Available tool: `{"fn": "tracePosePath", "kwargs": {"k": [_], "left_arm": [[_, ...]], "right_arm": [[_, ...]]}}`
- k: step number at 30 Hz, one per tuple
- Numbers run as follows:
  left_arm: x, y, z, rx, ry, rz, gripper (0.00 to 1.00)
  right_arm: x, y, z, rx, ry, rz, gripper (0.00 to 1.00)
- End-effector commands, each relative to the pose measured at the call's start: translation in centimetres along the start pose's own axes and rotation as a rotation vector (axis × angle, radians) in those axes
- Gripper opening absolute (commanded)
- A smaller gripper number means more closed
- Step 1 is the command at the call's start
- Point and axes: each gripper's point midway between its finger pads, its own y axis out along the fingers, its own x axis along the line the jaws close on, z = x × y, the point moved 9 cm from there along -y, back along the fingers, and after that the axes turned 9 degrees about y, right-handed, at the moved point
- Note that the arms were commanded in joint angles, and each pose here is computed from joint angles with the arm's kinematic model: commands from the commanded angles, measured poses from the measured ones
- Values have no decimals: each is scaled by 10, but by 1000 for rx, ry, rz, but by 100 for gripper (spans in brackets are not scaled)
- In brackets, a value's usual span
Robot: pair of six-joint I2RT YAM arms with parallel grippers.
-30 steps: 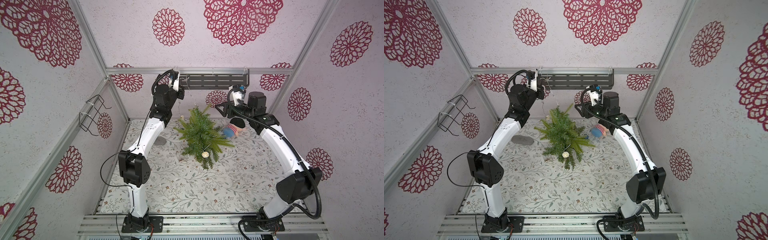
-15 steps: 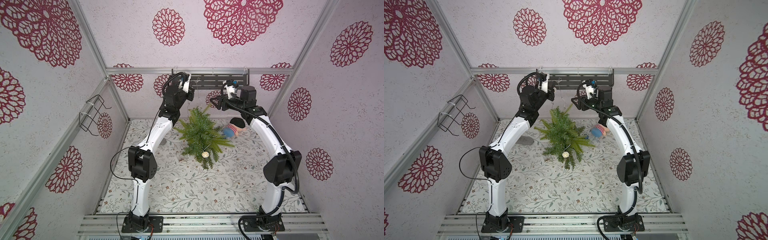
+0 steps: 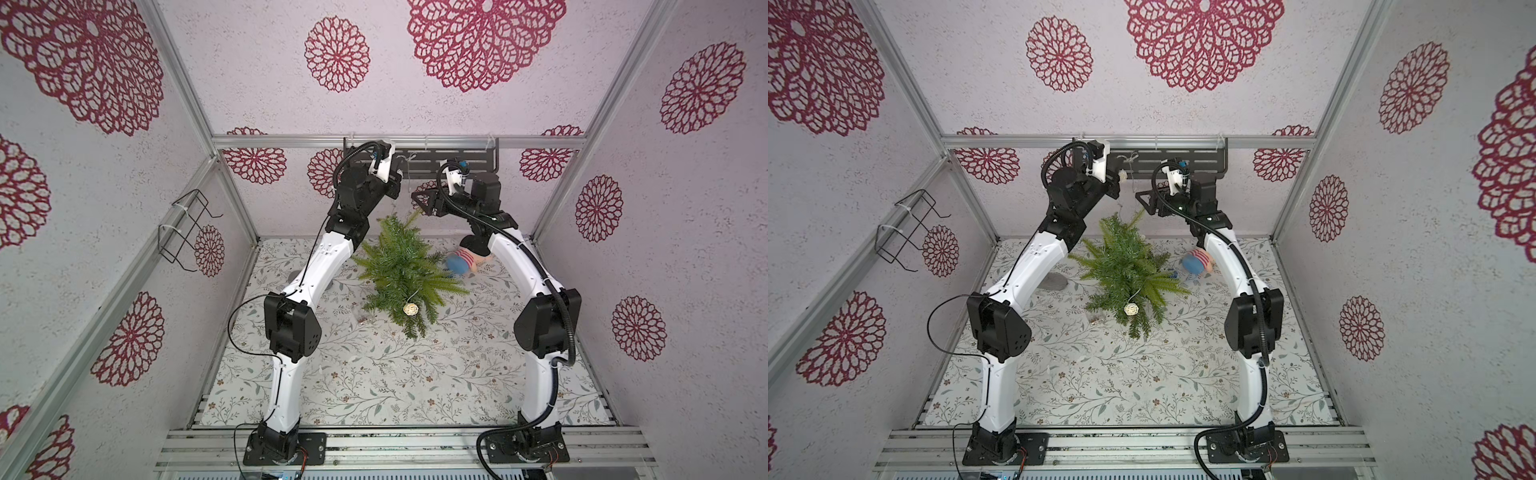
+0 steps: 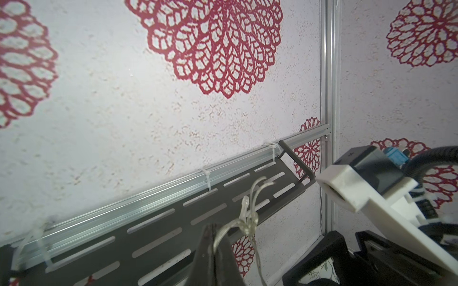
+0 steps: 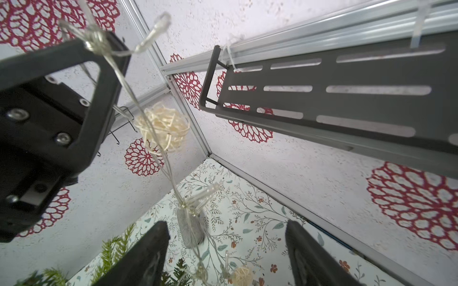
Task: Remove string lights from the small christmas tree
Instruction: Remove the light string from the Christmas tree.
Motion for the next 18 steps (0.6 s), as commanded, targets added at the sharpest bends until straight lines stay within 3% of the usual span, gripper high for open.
{"fn": "tracePosePath", "kwargs": {"k": [1, 6, 18], "left_arm": [[-6, 4, 4, 7, 9, 22, 0], [-9, 7, 3, 12, 15, 30, 0], [-15, 8, 1, 8, 27, 38, 0]], "right_arm": [[19, -6, -24, -78, -38, -85, 80], [18, 0, -19, -73, -27, -98, 81], [-9, 26, -13, -108, 5, 30, 74]]}}
